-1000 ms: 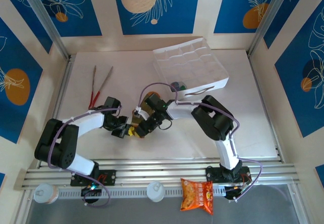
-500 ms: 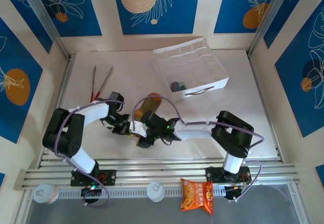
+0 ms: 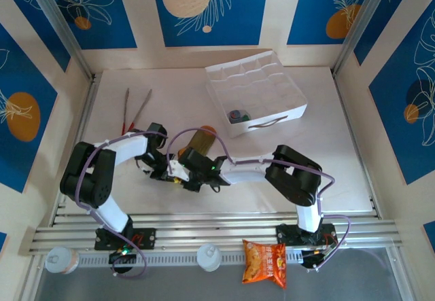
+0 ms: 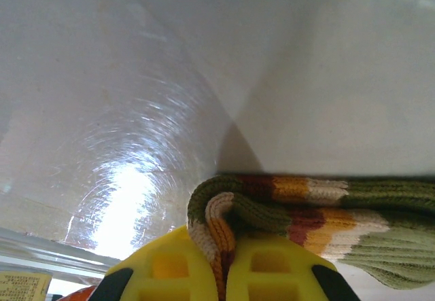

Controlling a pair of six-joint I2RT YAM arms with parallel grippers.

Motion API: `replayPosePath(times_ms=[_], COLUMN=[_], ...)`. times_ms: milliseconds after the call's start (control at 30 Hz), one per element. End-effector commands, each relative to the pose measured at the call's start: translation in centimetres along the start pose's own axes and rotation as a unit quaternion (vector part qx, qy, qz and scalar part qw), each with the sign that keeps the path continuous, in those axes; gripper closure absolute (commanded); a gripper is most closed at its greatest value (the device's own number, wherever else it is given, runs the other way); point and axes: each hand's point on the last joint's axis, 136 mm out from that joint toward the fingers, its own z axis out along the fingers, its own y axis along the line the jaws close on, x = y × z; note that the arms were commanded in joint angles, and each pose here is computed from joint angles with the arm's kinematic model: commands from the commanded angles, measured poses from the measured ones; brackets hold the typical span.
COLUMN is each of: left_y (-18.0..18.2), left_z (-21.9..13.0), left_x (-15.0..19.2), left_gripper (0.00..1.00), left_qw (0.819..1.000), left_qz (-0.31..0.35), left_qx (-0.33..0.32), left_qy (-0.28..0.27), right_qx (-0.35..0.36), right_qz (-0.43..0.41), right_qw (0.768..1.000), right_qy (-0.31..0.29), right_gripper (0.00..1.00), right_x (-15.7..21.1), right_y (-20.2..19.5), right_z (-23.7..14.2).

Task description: Roll the socks

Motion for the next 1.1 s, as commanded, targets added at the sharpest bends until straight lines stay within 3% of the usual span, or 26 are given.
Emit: replayPosePath(times_ms=[0,67,200,333,400,500,633,800,1067], left_y=[2.9,2.7,1.5,0.5,0.0,-1.2,-2.2,-2.9,-4.0], left_z=[0.8,0.4,-1.7,-3.6,-4.4,-4.9,-4.8,-3.9,-1.6], left_x=[-1.5,-1.4,-1.4,-1.0,-0.9,-0.4,0.4,1.2,0.6], left_gripper=[1.0,1.0,0.73,0.37,0.3,0.32,0.44,0.59,0.57], left_qw=[0.998,0.998,0.999,0.995,0.991,0.979,0.961,0.951,0.949], left_qz=[-0.026,-0.022,0.003,0.04,0.068,0.124,0.179,0.217,0.23], left_qx=[-0.056,-0.043,0.005,0.062,0.091,0.147,0.199,0.215,0.207], left_qy=[-0.027,-0.026,-0.048,-0.061,-0.068,-0.071,-0.062,-0.054,-0.055], right_qx=[-0.002,-0.018,-0.101,-0.178,-0.214,-0.245,-0.26,-0.281,-0.289], right_qz=[0.047,0.078,0.158,0.241,0.285,0.338,0.401,0.445,0.463], right_qw=[0.998,0.996,0.981,0.952,0.93,0.902,0.868,0.838,0.823], right_qy=[0.034,0.035,0.041,0.067,0.088,0.112,0.136,0.146,0.156], right_gripper=[1.0,1.0,1.0,1.0,1.0,1.0,1.0,1.0,1.0], right_x=[2.4,2.8,3.6,5.0,5.9,7.0,8.0,8.6,8.8], right_y=[-0.9,-1.0,-0.5,0.1,0.3,0.3,-0.5,-1.4,-1.9], right_z=[0.4,0.2,0.1,0.6,1.1,1.8,2.3,2.7,3.0])
